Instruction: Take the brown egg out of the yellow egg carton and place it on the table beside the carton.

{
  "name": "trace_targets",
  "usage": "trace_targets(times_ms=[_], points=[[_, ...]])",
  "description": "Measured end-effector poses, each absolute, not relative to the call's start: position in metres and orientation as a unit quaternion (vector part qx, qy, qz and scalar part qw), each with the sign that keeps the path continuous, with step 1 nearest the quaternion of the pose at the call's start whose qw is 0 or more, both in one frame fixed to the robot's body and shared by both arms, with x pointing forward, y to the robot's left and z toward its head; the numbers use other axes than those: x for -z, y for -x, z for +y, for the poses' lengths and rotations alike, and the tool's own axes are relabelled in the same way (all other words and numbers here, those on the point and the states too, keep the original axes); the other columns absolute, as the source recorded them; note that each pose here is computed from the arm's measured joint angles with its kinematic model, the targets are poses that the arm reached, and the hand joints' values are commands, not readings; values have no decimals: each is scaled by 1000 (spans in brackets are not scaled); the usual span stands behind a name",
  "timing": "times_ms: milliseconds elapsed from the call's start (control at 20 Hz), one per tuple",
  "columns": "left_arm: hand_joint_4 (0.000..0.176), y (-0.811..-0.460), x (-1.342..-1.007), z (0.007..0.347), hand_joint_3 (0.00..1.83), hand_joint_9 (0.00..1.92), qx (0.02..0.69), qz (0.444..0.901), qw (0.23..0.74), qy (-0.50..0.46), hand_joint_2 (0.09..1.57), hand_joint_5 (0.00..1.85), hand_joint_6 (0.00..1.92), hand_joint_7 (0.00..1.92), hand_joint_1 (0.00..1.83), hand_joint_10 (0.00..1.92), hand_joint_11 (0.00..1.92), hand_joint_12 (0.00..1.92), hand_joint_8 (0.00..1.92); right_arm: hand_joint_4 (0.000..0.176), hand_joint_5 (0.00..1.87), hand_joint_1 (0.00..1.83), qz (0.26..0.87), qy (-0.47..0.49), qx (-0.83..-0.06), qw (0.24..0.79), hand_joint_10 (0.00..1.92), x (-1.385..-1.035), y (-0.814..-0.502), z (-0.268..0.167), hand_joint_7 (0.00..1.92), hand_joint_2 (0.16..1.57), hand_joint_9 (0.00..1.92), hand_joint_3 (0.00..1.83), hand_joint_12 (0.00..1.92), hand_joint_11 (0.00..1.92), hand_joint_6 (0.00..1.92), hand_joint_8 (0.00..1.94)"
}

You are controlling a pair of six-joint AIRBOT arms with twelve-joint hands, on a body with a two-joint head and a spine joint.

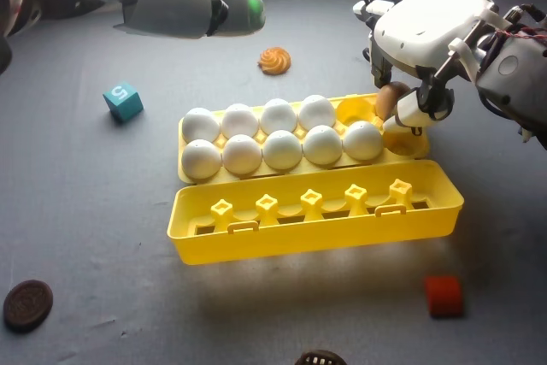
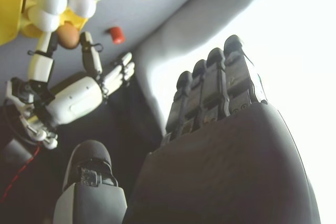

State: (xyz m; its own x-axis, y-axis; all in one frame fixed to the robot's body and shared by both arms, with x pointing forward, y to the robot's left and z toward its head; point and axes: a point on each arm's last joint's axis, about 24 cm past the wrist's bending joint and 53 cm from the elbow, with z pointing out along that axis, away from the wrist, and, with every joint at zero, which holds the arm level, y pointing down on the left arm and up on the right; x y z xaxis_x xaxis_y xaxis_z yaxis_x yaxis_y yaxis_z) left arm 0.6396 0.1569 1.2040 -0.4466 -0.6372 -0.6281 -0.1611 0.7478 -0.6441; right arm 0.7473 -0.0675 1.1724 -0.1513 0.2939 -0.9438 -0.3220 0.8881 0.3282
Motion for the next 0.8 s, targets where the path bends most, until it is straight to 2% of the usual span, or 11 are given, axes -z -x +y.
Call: trace_targets(times_ms=[50,100,150,200,300,350,500,800], points=[[0,-640,-1204,157,8,0,256,811,465,246,1066,25,7,13,0,0,0,0,4,104,1354,1131,721,10,-236,652,1,-1173,-747,-67,230,979,5,0,0,0,314,10],[0,-640,-1204,157,14,0,256,811,465,246,1081,27,6,13,0,0,0,0,3,64,1374,1144,720,10,-237,652,0,-1173,-747,-67,266,976,2,0,0,0,275,5],[0,-640,-1204,157,14,0,256,811,465,246,1081,27,6,13,0,0,0,0,3,64,1374,1144,720,10,-238,652,0,-1174,-748,-67,266,976,2,0,0,0,275,5],[0,-640,-1204,157,13,0,256,811,465,246,1081,14,0,8,0,0,0,0,1,107,1372,1131,719,9,-240,653,6,-1178,-748,-66,255,977,27,0,0,0,276,1],[0,-640,-1204,157,8,0,256,811,465,246,1072,14,1,7,0,0,0,0,0,169,1366,1113,711,7,-242,661,0,-1189,-751,-66,238,977,0,0,0,0,282,0],[0,-640,-1204,157,7,0,256,811,465,246,1072,15,2,2,0,0,0,0,0,175,1364,1111,706,6,-243,665,0,-1195,-752,-65,225,978,0,0,0,0,285,0],[0,-640,-1204,157,7,0,256,811,465,246,1074,2,0,0,0,0,0,0,0,176,1363,1111,698,3,-247,672,0,-1207,-754,-65,209,976,0,0,0,0,288,0],[0,-640,-1204,157,6,0,256,811,465,246,1075,14,4,5,0,0,0,0,1,169,1364,1114,696,-8,-217,685,0,-1208,-760,-99,248,976,0,0,0,0,287,14]])
